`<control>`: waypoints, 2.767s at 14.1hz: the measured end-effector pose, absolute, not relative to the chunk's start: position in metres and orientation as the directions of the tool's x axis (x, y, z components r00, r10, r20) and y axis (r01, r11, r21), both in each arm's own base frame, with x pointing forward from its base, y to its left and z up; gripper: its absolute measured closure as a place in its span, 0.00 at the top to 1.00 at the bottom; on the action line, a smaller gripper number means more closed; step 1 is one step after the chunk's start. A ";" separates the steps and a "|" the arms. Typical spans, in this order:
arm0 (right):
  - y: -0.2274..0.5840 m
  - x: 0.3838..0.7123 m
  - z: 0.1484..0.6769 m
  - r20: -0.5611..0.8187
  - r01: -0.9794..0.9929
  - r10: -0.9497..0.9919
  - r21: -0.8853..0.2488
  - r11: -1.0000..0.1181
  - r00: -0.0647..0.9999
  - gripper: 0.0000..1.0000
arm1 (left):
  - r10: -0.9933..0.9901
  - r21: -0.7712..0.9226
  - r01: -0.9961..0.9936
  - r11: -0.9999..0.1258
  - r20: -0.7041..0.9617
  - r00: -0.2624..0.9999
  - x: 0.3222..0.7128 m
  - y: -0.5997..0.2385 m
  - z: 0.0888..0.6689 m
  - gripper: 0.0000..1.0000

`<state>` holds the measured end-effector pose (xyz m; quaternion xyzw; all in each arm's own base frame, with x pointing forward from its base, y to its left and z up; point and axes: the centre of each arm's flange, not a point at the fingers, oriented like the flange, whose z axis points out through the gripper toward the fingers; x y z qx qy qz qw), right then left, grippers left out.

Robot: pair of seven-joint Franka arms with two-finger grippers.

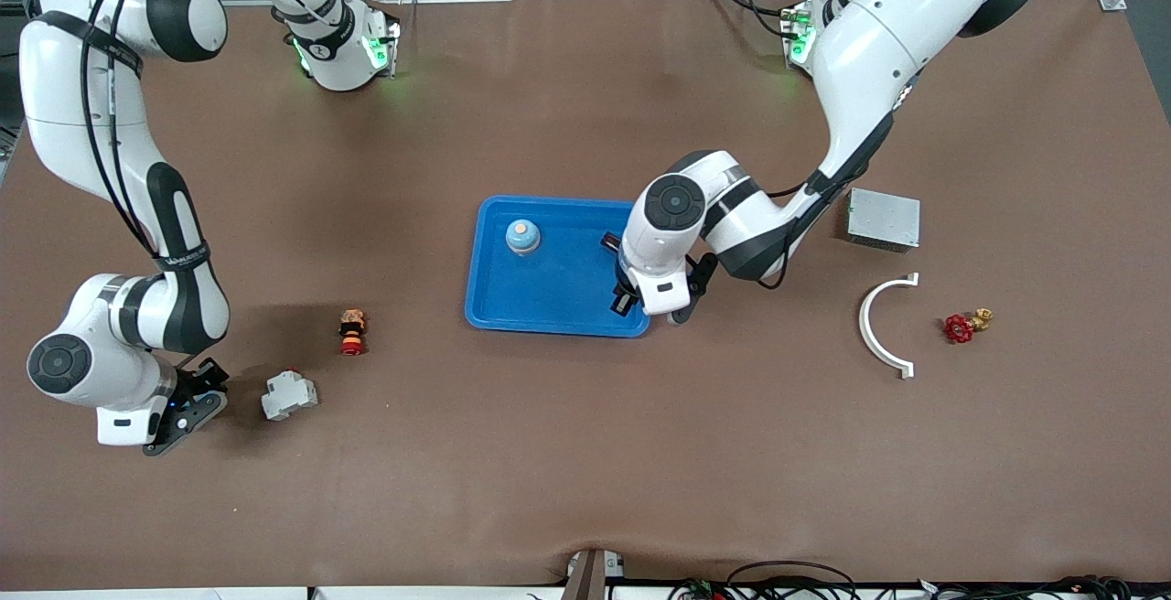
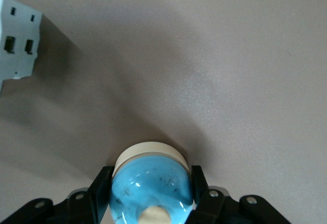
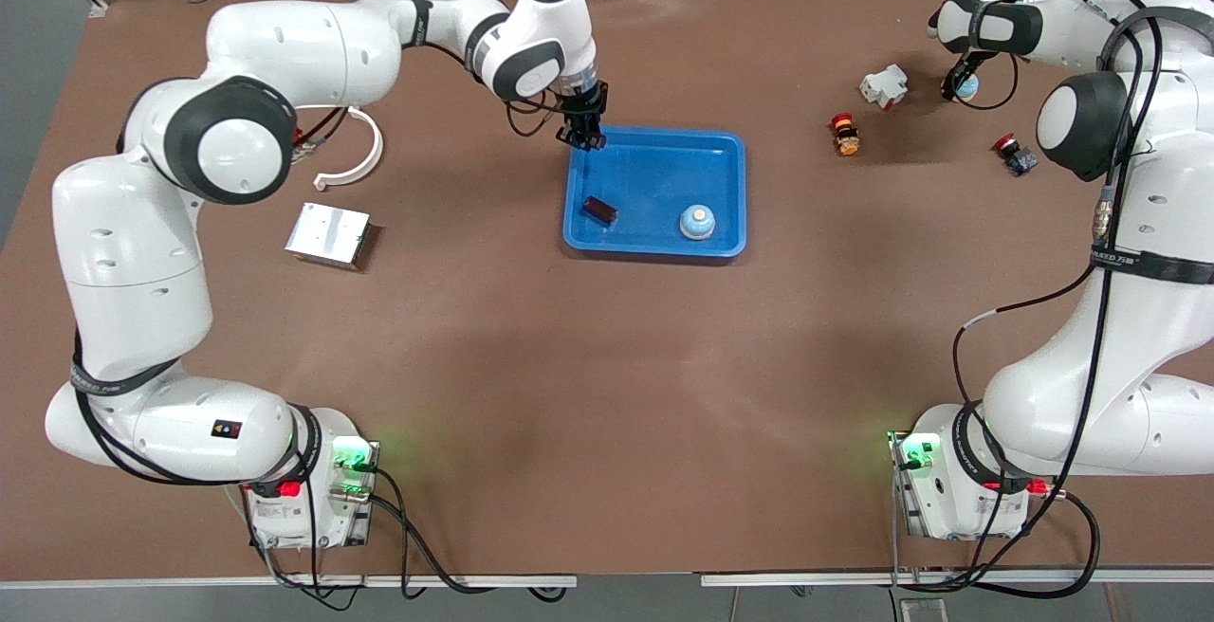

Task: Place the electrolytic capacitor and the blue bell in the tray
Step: 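Release the capacitor into the tray while the right gripper carries the bell over, then lower the bell into the tray with the right gripper while the left gripper withdraws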

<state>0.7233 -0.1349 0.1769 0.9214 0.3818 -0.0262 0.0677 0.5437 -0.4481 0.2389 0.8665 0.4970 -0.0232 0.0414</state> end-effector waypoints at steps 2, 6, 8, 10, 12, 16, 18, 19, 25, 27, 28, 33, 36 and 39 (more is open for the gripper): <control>-0.134 0.723 0.177 -0.100 0.708 0.701 0.104 -0.699 0.707 0.67 | 0.860 0.038 0.862 -0.505 -0.067 0.506 0.537 -0.455 0.229 0.34; -0.123 0.727 0.187 -0.104 0.702 0.694 0.080 -0.708 0.712 0.67 | 0.863 0.032 0.865 -0.501 -0.060 0.502 0.536 -0.456 0.224 0.34; -0.111 0.728 0.198 -0.110 0.677 0.669 0.054 -0.734 0.735 0.67 | 0.863 0.024 0.865 -0.501 -0.054 0.502 0.534 -0.456 0.218 0.34; -0.094 0.727 0.219 -0.131 0.629 0.622 0.018 -0.777 0.772 0.67 | 0.862 0.017 0.863 -0.505 -0.047 0.505 0.530 -0.459 0.213 0.34; -0.072 0.724 0.250 -0.162 0.573 0.566 -0.003 -0.819 0.808 0.67 | 0.862 0.014 0.863 -0.506 -0.045 0.506 0.528 -0.462 0.210 0.34; 0.007 0.706 0.307 -0.266 0.424 0.409 -0.003 -0.906 0.873 0.67 | 0.859 0.016 0.860 -0.510 -0.044 0.510 0.526 -0.466 0.211 0.69; 0.056 0.695 0.325 -0.300 0.348 0.327 0.018 -0.937 0.896 0.67 | 0.868 0.035 0.869 -0.494 -0.033 0.495 0.539 -0.460 0.220 0.89; 0.082 0.689 0.334 -0.306 0.301 0.282 0.015 -0.954 0.909 0.67 | 0.877 0.043 0.876 -0.480 -0.020 0.481 0.550 -0.454 0.231 0.99; 0.205 0.657 0.352 -0.318 0.064 0.064 -0.011 -0.998 0.946 0.67 | 0.850 0.014 0.854 -0.521 0.099 0.517 0.589 -0.404 0.323 1.00; 0.256 0.642 0.353 -0.293 0.023 0.019 0.013 -1.000 0.956 0.67 | 0.826 0.013 0.831 -0.556 0.120 0.551 0.602 -0.375 0.358 1.00; 0.281 0.634 0.353 -0.274 0.001 -0.005 0.022 -1.000 0.962 0.67 | 0.814 0.016 0.818 -0.575 0.111 0.570 0.607 -0.363 0.377 1.00; 0.378 0.587 0.334 -0.231 -0.064 -0.076 0.060 -0.996 0.970 0.67 | 0.736 0.015 0.739 -0.674 0.096 0.670 0.623 -0.295 0.445 1.00; 0.384 0.578 0.288 -0.205 -0.074 -0.082 0.048 -0.996 0.975 0.67 | 0.685 0.004 0.689 -0.725 0.112 0.720 0.631 -0.266 0.461 1.00; 0.381 0.564 0.243 -0.193 -0.074 -0.081 0.043 -0.996 0.978 0.67 | 0.632 0.011 0.634 -0.773 0.097 0.769 0.633 -0.251 0.472 1.00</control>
